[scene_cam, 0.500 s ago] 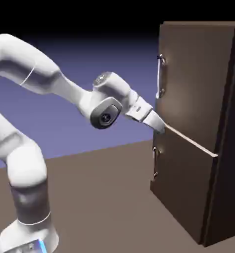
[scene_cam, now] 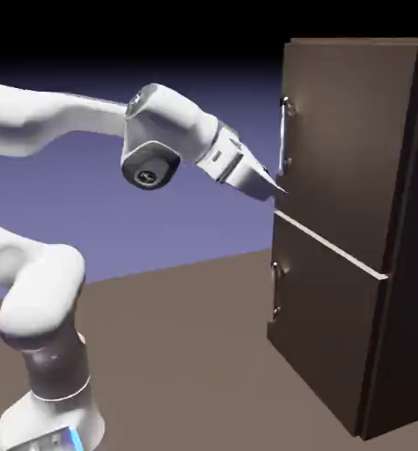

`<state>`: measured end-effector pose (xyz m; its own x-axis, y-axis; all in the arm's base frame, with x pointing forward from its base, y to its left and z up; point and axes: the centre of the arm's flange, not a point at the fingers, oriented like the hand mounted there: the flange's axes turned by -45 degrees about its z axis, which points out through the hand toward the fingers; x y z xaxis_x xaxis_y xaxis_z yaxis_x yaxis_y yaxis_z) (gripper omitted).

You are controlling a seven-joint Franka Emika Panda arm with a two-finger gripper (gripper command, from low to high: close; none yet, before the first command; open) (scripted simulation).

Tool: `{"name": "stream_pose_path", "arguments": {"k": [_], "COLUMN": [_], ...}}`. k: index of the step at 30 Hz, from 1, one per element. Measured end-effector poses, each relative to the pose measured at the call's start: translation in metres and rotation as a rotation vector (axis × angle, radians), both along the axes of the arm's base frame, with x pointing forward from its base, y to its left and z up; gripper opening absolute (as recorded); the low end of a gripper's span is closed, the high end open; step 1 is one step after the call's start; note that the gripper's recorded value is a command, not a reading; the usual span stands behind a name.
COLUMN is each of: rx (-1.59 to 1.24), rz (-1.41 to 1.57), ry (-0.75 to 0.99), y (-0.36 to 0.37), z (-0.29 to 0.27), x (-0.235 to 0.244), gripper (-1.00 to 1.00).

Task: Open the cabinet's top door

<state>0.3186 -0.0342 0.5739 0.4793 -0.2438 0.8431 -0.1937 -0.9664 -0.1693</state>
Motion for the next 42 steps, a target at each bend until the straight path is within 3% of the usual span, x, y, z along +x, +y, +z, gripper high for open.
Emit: {"name": "stream_pose_path", "arguments": {"k": [11, 20, 36, 40, 41, 42], "rx": [0.023, -0.032, -0.233, -0.234, -0.233, -0.233], "rz": [-0.033, -0.007, 0.092, 0.092, 0.092, 0.092], "ry": [-0.189, -0.339, -0.518, -0.518, -0.518, -0.518], "y": [0.028, 0.064, 0.095, 0.093, 0.093, 0.093], "z": [0.031, 0.031, -0.013, -0.012, -0.013, -0.013], "x": [-0.032, -0.029, 0.029, 0.073, 0.079, 0.079], "gripper": [0.00, 0.00, 0.00, 0.00, -1.00, -1.00]}}
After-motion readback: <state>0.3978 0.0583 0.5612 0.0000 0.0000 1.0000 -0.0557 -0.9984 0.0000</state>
